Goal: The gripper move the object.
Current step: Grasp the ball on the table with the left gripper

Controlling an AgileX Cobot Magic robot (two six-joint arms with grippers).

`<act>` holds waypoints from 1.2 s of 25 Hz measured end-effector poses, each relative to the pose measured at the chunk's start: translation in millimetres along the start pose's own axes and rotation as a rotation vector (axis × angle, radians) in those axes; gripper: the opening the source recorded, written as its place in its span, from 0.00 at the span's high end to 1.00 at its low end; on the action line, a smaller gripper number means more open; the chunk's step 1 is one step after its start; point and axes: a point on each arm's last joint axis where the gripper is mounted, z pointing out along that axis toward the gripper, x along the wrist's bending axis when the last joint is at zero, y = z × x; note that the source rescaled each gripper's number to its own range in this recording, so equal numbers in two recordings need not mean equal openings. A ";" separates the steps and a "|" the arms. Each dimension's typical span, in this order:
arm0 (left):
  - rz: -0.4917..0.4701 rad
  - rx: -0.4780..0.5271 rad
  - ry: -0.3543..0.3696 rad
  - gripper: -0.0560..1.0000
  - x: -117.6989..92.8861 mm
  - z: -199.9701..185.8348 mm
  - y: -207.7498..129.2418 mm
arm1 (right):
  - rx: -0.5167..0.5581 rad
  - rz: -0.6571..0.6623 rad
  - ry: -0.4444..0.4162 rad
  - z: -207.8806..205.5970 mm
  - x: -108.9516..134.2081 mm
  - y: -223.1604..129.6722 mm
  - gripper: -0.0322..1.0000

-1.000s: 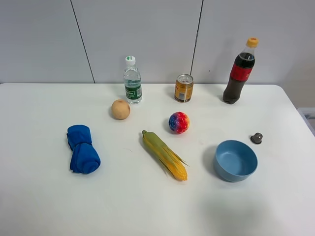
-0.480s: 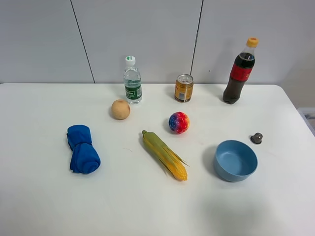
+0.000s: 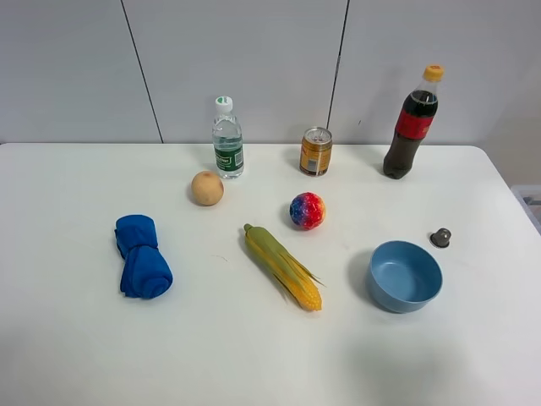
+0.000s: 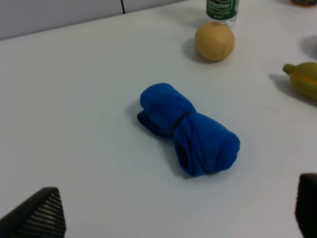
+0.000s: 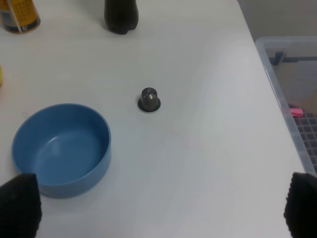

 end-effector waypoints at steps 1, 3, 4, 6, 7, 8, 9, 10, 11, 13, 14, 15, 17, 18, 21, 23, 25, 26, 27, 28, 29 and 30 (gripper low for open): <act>-0.010 0.011 -0.012 0.18 0.8 4.0 2.9 | 0.000 -0.003 -0.005 0.0 -0.4 0.0 0.00; -0.028 0.021 -0.022 0.18 3.5 11.8 8.9 | 0.000 0.000 0.000 0.0 0.0 0.0 0.00; -0.036 0.035 -0.031 0.18 4.8 16.4 11.5 | 0.000 -0.003 -0.005 0.0 -0.4 0.0 0.00; -0.039 0.048 -0.043 0.18 7.6 25.2 17.3 | 0.000 0.000 0.000 0.0 0.0 0.0 0.00; -0.036 0.055 -0.046 0.18 9.4 29.0 21.4 | 0.000 -0.003 -0.005 0.0 -0.4 0.0 0.00; -0.025 0.053 -0.046 0.18 11.5 32.6 26.7 | 0.000 0.000 0.000 0.0 0.0 0.0 0.00; -0.008 0.046 -0.042 0.18 13.6 35.1 32.6 | 0.000 -0.003 -0.005 0.0 -0.4 0.0 0.00; 0.006 0.046 -0.040 0.18 16.2 38.9 38.3 | 0.000 -0.003 -0.005 0.0 -0.4 0.0 0.00; 0.011 0.048 -0.038 0.18 18.6 42.4 44.7 | 0.000 -0.003 -0.005 0.0 -0.4 0.0 0.00; 0.013 0.053 -0.033 0.18 23.5 48.9 56.4 | 0.000 -0.003 -0.005 0.0 -0.4 0.0 0.00; 0.013 0.057 -0.035 0.18 25.8 53.4 62.5 | 0.000 -0.003 -0.005 0.0 -0.4 0.0 0.00; 0.018 0.064 -0.042 0.18 27.8 58.6 68.4 | 0.000 -0.003 -0.005 0.0 -0.4 0.0 0.00; 0.035 0.085 -0.068 0.18 30.0 70.2 78.8 | 0.000 -0.003 -0.005 0.0 -0.4 0.0 0.00; 0.042 0.103 -0.090 0.18 30.2 77.4 84.3 | 0.000 0.000 0.000 0.0 0.0 0.0 0.00; 0.076 0.134 -0.154 0.18 27.0 100.4 100.7 | 0.000 0.000 0.000 0.0 0.0 0.0 0.00; 0.119 0.143 -0.195 0.18 20.9 115.3 111.1 | 0.000 -0.003 -0.005 0.0 -0.4 0.0 0.00; 0.169 0.150 -0.247 0.18 9.2 133.1 118.5 | 0.000 0.000 0.000 0.0 0.0 0.0 0.00; 0.189 0.144 -0.276 0.18 1.5 141.3 122.2 | 0.000 0.000 0.000 0.0 0.0 0.0 0.00; 0.204 0.131 -0.297 0.18 -5.4 148.0 125.8 | 0.000 0.000 0.000 0.0 0.0 0.0 0.00; 0.223 0.125 -0.326 0.19 -14.8 155.9 128.0 | 0.000 -0.003 -0.005 0.0 -0.4 0.0 0.00; 0.237 0.122 -0.356 0.19 -25.0 163.5 129.6 | 0.000 0.000 0.000 0.0 0.0 0.0 0.00; 0.247 0.108 -0.376 0.19 -33.9 169.6 132.1 | 0.000 0.000 0.000 0.0 0.0 0.0 0.00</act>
